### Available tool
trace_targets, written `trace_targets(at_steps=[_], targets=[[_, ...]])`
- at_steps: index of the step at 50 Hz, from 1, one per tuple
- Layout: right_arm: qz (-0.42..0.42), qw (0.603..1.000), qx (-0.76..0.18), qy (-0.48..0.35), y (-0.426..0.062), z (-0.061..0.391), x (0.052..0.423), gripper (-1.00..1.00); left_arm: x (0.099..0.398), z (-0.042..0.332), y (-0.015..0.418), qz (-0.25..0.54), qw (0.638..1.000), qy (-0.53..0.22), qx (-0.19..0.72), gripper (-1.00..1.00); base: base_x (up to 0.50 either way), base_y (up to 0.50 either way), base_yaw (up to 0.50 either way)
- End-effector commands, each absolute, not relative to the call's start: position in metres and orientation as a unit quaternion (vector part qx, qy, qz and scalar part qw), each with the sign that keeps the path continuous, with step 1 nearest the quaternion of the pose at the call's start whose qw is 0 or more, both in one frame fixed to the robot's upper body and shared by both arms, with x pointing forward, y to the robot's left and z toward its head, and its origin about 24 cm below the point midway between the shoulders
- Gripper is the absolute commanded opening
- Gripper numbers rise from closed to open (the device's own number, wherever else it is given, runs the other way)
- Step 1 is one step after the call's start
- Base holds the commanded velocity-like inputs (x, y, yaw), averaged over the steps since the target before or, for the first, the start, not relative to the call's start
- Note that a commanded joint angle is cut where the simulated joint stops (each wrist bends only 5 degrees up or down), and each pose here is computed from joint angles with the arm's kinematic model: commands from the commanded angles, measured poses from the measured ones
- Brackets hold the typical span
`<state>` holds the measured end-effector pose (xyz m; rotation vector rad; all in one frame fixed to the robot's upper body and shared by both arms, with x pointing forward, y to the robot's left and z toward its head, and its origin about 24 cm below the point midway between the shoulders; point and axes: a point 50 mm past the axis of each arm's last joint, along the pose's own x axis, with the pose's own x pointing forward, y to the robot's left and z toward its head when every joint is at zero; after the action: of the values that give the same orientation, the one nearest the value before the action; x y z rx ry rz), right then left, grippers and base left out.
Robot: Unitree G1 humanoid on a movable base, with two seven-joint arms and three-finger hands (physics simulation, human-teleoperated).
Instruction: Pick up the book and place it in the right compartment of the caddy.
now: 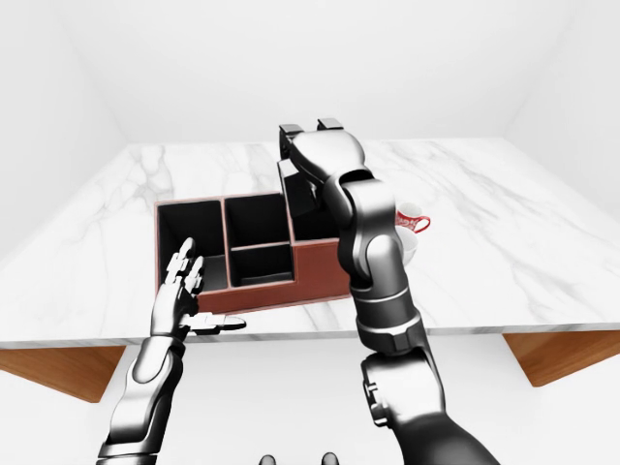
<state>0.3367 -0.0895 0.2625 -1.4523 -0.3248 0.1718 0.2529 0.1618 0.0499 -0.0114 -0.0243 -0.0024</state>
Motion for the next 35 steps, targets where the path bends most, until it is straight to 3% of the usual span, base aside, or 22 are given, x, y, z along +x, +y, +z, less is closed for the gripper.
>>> trace_targets(at_steps=[1,24,35], targets=[[0.092,0.734,-0.665,-0.099,-0.099,0.244,0.349,-1.0,0.253,0.05,0.162,-0.001,1.0,-0.012,-0.006,1.0,0.0,0.0,0.0],[0.131,0.747,-0.649,-0.05,-0.109,0.22,0.362,-1.0,0.254,0.05,0.162,0.0,1.0,-0.012,-0.006,1.0,0.0,0.0,0.0],[0.124,0.766,-0.63,-0.007,-0.126,0.199,0.389,-1.0,0.253,0.05,0.162,-0.001,1.0,-0.012,-0.007,1.0,0.0,0.0,0.0]])
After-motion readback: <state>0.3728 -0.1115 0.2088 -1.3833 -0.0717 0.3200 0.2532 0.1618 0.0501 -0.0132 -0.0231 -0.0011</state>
